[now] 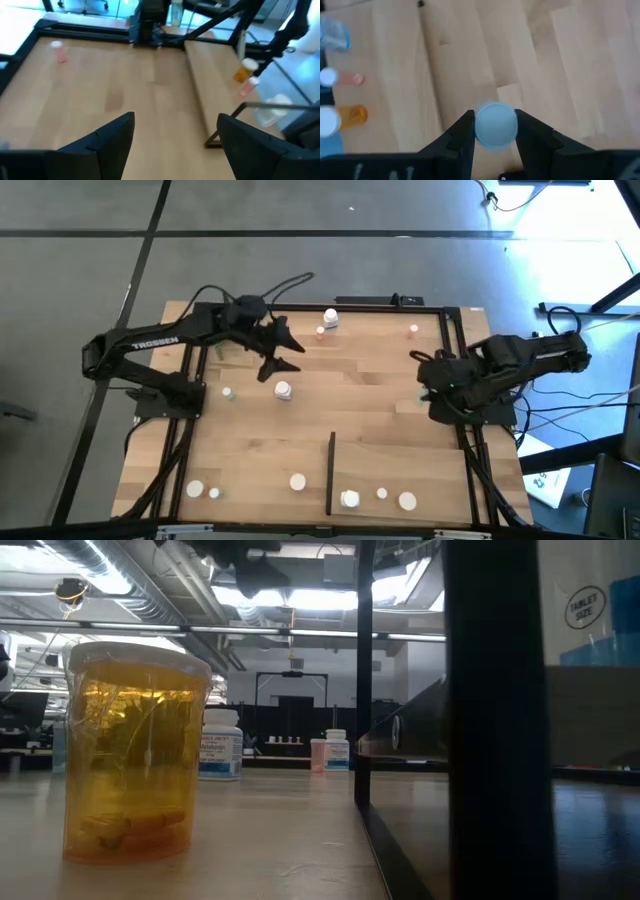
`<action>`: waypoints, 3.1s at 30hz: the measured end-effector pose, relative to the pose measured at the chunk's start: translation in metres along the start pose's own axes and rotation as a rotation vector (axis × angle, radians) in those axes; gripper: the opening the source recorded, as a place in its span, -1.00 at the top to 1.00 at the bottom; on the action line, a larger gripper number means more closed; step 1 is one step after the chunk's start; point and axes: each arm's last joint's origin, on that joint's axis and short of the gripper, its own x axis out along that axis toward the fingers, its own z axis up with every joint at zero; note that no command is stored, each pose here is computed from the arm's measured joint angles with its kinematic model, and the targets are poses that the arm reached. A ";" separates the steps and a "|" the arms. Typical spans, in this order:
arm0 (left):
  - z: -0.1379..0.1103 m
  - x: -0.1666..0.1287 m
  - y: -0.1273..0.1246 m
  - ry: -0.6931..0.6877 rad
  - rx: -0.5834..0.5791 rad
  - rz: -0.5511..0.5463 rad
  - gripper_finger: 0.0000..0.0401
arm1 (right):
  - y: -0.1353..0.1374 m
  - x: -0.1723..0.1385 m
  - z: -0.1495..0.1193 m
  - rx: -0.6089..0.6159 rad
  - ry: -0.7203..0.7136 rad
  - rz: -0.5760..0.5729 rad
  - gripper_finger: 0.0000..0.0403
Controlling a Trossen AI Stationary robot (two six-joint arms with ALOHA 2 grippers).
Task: Pick and place medicine bottles onto shelf by color
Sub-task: Put the top right blue pill bottle on the shelf
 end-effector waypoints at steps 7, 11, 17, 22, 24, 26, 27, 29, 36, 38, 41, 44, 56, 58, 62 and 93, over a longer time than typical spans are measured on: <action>0.009 0.014 -0.044 -0.080 0.021 -0.011 -0.38 | 0.024 -0.005 -0.019 -0.101 0.021 0.042 0.38; 0.008 0.019 -0.065 -0.088 0.028 0.021 -0.38 | 0.036 -0.010 -0.032 -0.063 0.019 0.078 0.38; 0.006 0.022 -0.085 -0.089 0.054 0.023 -0.38 | 0.060 -0.007 -0.047 0.010 0.034 0.074 0.38; 0.005 0.023 -0.091 -0.087 0.063 0.006 -0.38 | 0.086 0.007 -0.056 0.050 0.099 0.030 0.38; 0.005 0.023 -0.093 -0.085 0.066 0.001 -0.38 | 0.096 0.012 -0.061 0.079 0.135 0.017 0.38; 0.005 0.023 -0.094 -0.085 0.067 -0.003 -0.38 | 0.105 0.016 -0.067 0.143 0.158 0.002 0.37; 0.005 0.023 -0.094 -0.085 0.068 -0.003 -0.38 | 0.109 0.018 -0.070 0.188 0.170 -0.008 0.37; 0.005 0.023 -0.094 -0.085 0.068 -0.003 -0.38 | 0.118 0.022 -0.077 0.262 0.181 -0.012 0.37; 0.005 0.023 -0.094 -0.085 0.105 -0.002 -0.38 | 0.152 0.042 -0.102 0.391 0.185 -0.083 0.36; 0.005 0.023 -0.094 -0.085 0.119 0.000 -0.38 | 0.159 0.049 -0.108 0.423 0.187 -0.116 0.36; 0.005 0.023 -0.094 -0.085 0.120 -0.001 -0.38 | 0.169 0.058 -0.115 0.483 0.183 -0.137 0.36; 0.005 0.023 -0.094 -0.085 0.120 -0.003 -0.38 | 0.181 0.065 -0.122 0.541 0.184 -0.104 0.36; 0.005 0.023 -0.094 -0.084 0.120 -0.004 -0.38 | 0.202 0.089 -0.139 0.489 0.156 -0.135 0.36; 0.005 0.023 -0.094 -0.084 0.120 -0.004 -0.38 | 0.202 0.090 -0.139 0.484 0.140 -0.139 0.36; 0.005 0.023 -0.094 -0.084 0.120 -0.004 -0.38 | 0.200 0.090 -0.138 0.460 0.086 -0.145 0.36; 0.005 0.023 -0.094 -0.086 0.119 0.007 -0.38 | 0.208 0.098 -0.121 0.283 0.062 -0.100 0.36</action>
